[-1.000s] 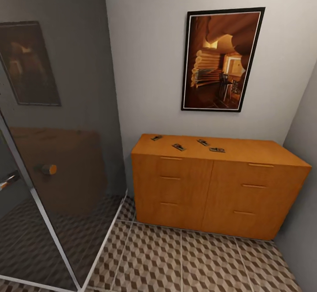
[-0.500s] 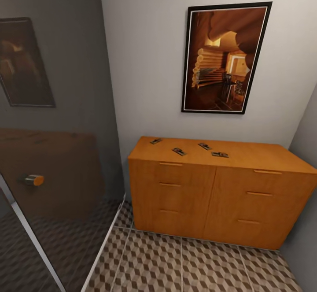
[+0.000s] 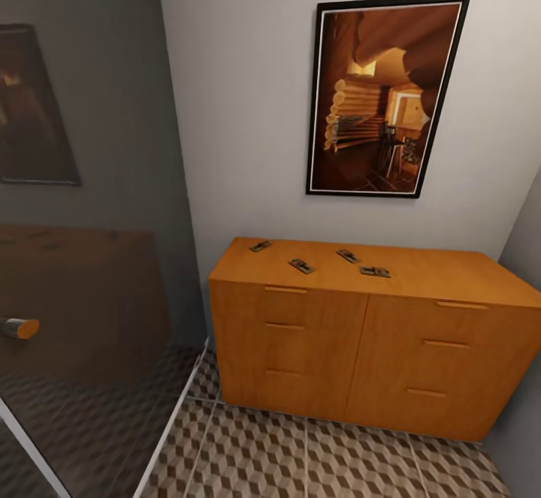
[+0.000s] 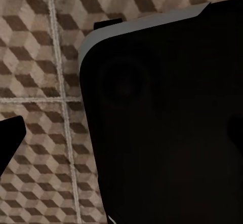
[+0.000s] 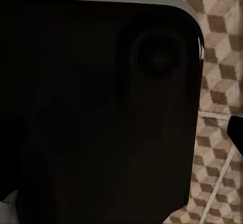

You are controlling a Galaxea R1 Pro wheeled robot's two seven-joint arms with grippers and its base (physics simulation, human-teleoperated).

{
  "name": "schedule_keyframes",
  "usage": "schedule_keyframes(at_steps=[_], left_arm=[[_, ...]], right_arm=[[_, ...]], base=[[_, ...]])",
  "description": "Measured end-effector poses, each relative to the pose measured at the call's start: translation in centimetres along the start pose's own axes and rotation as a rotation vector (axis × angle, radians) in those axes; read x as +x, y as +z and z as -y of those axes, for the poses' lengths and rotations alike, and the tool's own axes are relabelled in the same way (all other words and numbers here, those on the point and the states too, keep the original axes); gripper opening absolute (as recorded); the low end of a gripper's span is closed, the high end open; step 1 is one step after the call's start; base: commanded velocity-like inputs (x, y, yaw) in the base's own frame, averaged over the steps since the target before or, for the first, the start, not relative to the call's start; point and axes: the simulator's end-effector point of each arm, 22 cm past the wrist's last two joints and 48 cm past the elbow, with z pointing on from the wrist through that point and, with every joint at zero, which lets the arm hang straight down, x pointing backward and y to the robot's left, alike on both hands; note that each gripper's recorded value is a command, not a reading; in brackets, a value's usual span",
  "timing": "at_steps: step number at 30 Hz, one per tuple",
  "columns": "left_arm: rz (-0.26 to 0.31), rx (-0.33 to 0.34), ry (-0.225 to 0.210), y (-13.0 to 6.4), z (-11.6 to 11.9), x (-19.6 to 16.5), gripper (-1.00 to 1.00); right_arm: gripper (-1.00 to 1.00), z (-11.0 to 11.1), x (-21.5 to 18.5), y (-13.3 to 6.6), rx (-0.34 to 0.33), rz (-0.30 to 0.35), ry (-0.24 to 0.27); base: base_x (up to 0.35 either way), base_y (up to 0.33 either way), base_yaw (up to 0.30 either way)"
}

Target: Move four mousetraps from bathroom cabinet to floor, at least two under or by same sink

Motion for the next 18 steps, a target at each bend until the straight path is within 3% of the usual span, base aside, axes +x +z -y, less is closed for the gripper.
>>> schedule_keyframes(at_steps=[9,18], left_arm=[[0.001,0.0,0.001,0.0,0.0,-0.02,1.0],[0.001,0.0,0.001,0.0,0.0,-0.02,1.0]], right_arm=[[1.0,0.0,-0.01,0.0,0.0,0.0,0.0],[1.0,0.0,0.0,0.0,0.0,0.0,0.0]], base=[[0.169,-0.031,0.0],[0.182,-0.12,0.0]])
